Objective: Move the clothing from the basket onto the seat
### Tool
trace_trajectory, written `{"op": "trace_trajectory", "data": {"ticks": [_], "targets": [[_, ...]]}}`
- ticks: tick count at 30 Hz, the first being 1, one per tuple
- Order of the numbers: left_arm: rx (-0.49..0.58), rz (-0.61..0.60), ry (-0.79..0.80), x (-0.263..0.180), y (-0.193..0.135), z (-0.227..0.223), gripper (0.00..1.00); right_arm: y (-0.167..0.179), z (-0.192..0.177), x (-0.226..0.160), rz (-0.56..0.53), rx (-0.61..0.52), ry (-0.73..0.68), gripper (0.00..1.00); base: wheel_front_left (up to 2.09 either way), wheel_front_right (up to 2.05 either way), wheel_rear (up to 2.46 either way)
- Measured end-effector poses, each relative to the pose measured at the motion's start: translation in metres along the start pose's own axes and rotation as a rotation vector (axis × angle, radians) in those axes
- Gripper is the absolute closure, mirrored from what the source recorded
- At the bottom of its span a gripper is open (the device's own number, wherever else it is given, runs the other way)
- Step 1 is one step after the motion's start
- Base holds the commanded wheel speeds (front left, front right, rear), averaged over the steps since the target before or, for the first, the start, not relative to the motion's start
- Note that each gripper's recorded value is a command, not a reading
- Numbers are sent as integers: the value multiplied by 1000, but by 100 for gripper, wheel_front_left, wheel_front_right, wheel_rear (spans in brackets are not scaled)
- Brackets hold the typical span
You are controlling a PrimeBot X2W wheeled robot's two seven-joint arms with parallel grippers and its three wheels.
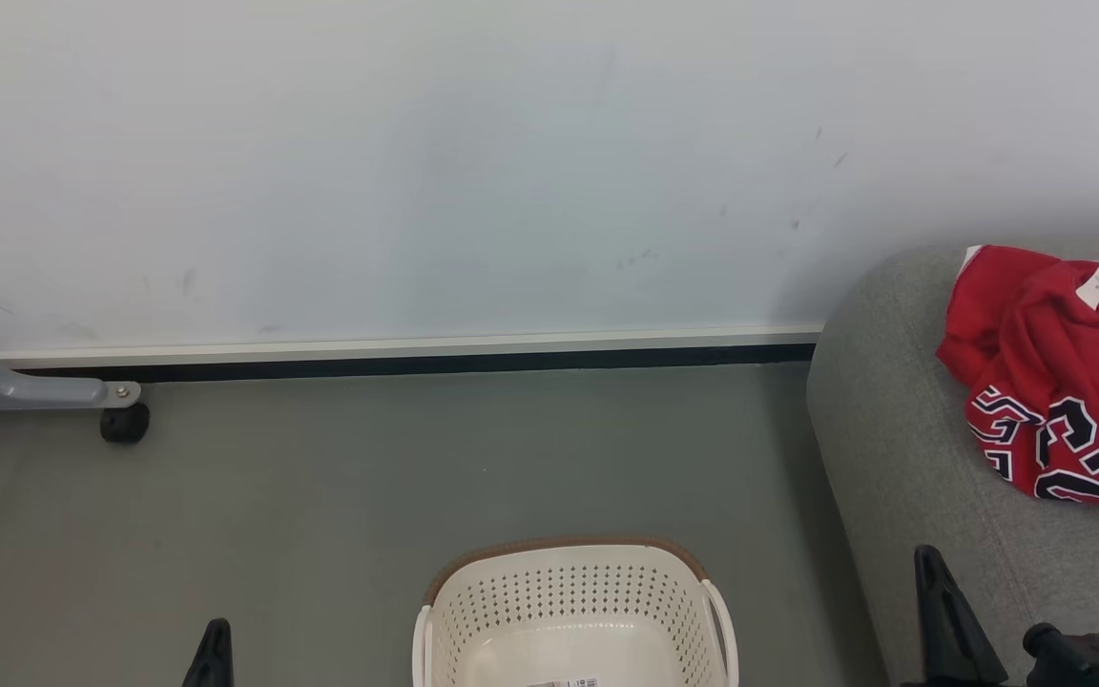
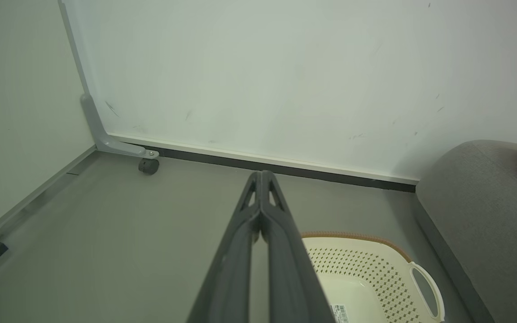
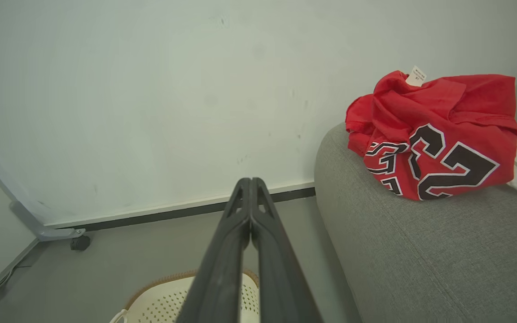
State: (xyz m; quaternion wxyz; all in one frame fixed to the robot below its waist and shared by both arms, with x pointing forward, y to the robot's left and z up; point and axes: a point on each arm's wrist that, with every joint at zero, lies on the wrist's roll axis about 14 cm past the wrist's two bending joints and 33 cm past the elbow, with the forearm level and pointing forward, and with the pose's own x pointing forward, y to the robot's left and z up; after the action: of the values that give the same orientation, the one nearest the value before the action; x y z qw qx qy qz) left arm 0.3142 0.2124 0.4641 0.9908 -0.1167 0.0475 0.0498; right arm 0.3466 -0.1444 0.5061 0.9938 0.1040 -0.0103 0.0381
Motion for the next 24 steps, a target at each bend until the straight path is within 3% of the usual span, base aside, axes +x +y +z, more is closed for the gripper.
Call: {"op": "trace_trajectory", "data": {"ticks": [24], "targets": [[-340,37,81,14,1,-9,100,-27,-16,6,-102,358,95,100,0,0,0]]}}
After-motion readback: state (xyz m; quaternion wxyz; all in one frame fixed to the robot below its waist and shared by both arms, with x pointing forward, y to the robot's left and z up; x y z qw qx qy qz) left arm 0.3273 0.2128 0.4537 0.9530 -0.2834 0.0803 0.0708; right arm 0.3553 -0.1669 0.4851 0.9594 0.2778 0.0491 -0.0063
